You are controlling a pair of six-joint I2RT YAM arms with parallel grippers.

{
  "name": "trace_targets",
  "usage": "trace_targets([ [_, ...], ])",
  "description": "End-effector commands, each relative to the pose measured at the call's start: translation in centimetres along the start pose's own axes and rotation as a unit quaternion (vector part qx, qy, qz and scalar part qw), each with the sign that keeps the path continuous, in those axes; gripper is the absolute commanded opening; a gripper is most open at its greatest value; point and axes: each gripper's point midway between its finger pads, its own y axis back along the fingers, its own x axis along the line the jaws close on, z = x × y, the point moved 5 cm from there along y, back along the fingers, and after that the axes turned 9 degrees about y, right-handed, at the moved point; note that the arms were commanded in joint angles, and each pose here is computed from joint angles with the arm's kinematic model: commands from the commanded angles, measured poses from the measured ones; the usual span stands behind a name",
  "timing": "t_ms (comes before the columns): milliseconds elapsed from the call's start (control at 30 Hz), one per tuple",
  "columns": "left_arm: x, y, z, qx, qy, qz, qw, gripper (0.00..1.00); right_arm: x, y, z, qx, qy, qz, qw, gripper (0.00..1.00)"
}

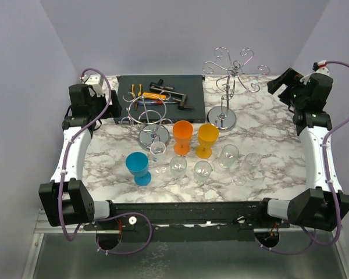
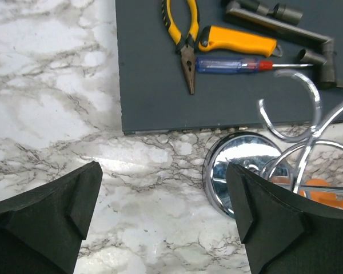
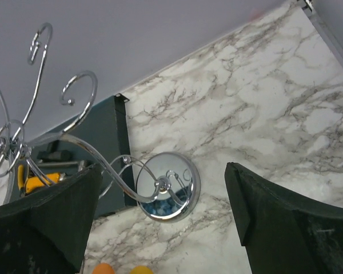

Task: Place the wine glass upside down on the wine glass rack
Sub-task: Pick up the wine glass at the center of the board.

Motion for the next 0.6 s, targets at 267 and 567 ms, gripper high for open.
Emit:
trace_targets([
  [267, -4.1, 6.2, 5.4, -0.006, 0.004, -0.054, 0.998, 0.99, 4.4, 6.1, -8.7, 0.187, 0.121, 0.015, 0.975, 0.89],
  [567, -5.9, 7.6, 7.1, -0.016, 0.012, -0.093, 0.995, 0.99, 3.9, 9.0, -12.7, 0.257, 0.115, 0.038, 0.959, 0.82],
])
